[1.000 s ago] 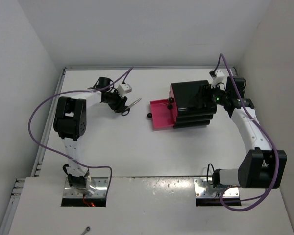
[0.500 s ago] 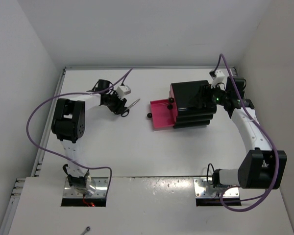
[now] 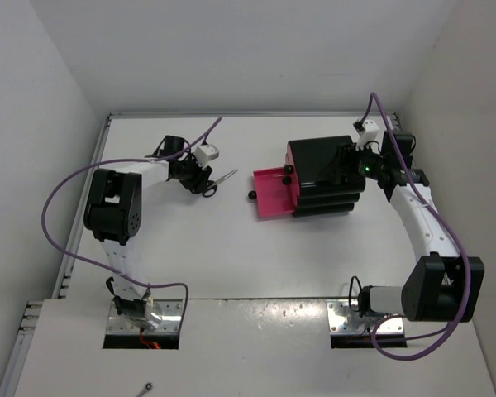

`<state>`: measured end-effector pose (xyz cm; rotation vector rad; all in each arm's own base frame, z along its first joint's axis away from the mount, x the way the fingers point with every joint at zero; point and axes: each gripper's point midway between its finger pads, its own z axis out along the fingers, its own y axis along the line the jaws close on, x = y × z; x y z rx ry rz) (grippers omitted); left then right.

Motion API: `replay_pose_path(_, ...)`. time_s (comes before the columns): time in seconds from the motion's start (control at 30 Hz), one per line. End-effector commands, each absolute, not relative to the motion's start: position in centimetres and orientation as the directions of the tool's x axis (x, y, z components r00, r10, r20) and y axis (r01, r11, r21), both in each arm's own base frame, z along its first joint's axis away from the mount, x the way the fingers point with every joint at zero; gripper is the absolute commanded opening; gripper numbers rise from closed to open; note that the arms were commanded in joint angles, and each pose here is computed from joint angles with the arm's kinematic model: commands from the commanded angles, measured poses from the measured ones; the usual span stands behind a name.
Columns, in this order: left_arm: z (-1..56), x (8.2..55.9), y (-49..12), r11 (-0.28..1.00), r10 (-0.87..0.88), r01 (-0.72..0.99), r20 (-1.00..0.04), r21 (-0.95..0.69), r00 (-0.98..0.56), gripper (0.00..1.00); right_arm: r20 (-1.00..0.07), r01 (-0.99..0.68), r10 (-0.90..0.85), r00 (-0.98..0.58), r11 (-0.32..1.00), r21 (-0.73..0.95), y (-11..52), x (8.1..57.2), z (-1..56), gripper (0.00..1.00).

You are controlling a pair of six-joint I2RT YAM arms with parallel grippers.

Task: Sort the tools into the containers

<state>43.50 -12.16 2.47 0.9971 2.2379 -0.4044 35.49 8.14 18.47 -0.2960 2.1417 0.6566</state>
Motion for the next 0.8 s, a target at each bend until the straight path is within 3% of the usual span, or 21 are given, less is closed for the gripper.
replay_pose_path(0.0,5.3,44.5,-12.5,0.667,0.539,0.744,-0.715,0.039,-0.446,0.51,-0.692,-0.359,0.021,-0.721,0.844,0.399,8.1,33.0,15.1,0.75)
replay_pose_path(0.17,4.1,44.0,-13.1,0.646,0.566,0.762,-0.692,0.036,-0.448,0.51,-0.692,-0.359,0.021,-0.721,0.844,0.399,8.1,33.0,15.1,0.75)
replay_pose_path(0.53,1.7,44.3,-12.6,0.653,0.589,0.758,-0.637,0.011,-0.498,0.61,-0.692,-0.359,0.021,-0.721,0.844,0.399,8.1,33.0,15.1,0.75)
replay_pose_path(0.7,1.1,44.6,-12.5,0.663,0.586,0.749,-0.624,0.001,-0.518,0.61,-0.692,-0.359,0.021,-0.721,0.844,0.399,8.1,33.0,15.1,0.75)
replay_pose_path(0.77,1.3,44.7,-12.4,0.667,0.589,0.745,-0.618,0.007,-0.521,0.56,-0.692,-0.359,0.021,-0.721,0.844,0.399,8.1,33.0,15.1,0.75)
